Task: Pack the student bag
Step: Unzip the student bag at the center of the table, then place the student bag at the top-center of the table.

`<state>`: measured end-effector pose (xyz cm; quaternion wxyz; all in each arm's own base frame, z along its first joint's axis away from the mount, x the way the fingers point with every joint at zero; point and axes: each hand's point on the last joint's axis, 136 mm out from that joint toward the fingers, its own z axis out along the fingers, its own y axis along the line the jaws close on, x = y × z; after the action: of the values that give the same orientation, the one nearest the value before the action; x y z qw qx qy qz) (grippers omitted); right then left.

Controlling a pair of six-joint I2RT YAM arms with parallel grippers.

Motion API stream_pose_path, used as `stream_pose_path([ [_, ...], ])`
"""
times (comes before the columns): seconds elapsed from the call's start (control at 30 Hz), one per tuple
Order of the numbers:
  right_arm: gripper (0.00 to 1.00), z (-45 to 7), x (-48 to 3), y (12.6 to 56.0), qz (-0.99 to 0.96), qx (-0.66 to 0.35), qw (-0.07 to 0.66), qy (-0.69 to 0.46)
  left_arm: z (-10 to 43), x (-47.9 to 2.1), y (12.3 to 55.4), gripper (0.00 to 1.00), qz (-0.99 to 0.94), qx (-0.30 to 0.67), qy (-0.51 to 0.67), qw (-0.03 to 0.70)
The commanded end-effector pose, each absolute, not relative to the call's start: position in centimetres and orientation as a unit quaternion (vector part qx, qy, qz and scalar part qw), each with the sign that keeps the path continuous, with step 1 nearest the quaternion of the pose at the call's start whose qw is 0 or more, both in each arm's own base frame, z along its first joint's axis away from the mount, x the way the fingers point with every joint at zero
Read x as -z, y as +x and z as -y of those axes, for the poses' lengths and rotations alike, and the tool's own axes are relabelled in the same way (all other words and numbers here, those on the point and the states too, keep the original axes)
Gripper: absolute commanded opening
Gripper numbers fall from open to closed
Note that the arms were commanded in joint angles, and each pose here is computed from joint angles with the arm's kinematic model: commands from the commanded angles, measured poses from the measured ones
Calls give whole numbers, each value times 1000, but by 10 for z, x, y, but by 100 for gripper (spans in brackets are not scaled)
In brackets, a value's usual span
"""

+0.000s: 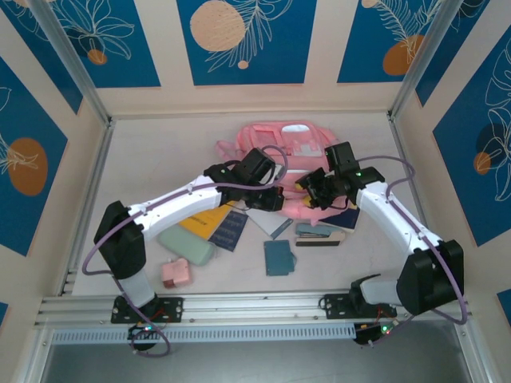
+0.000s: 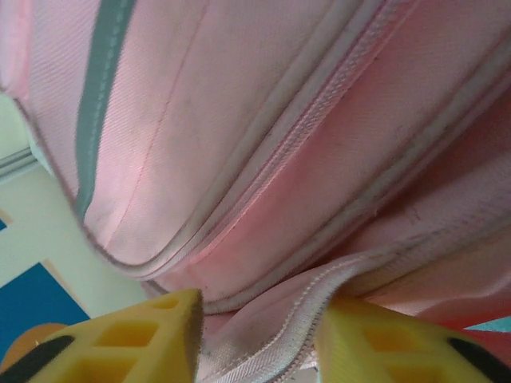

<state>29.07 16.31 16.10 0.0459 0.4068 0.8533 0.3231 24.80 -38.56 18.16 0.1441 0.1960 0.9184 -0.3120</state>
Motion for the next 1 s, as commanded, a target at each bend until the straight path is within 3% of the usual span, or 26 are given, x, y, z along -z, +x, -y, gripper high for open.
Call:
stream_pose_path([
  [0.0, 20, -166, -151, 292, -855, -319, 42, 407, 391, -208, 244, 0, -903, 328, 218, 169],
  [0.1, 0, -156, -144, 291, -856, -306, 51, 414, 385, -205, 248, 0, -908, 313, 219, 173],
  [0.73, 0, -117, -161, 292, -849, -296, 108, 424, 318, -160, 282, 0, -944, 223, 167, 175],
  [0.97, 0, -114, -173, 295, -850, -303, 128, 411, 285, -140, 319, 0, -961, 193, 89, 175],
])
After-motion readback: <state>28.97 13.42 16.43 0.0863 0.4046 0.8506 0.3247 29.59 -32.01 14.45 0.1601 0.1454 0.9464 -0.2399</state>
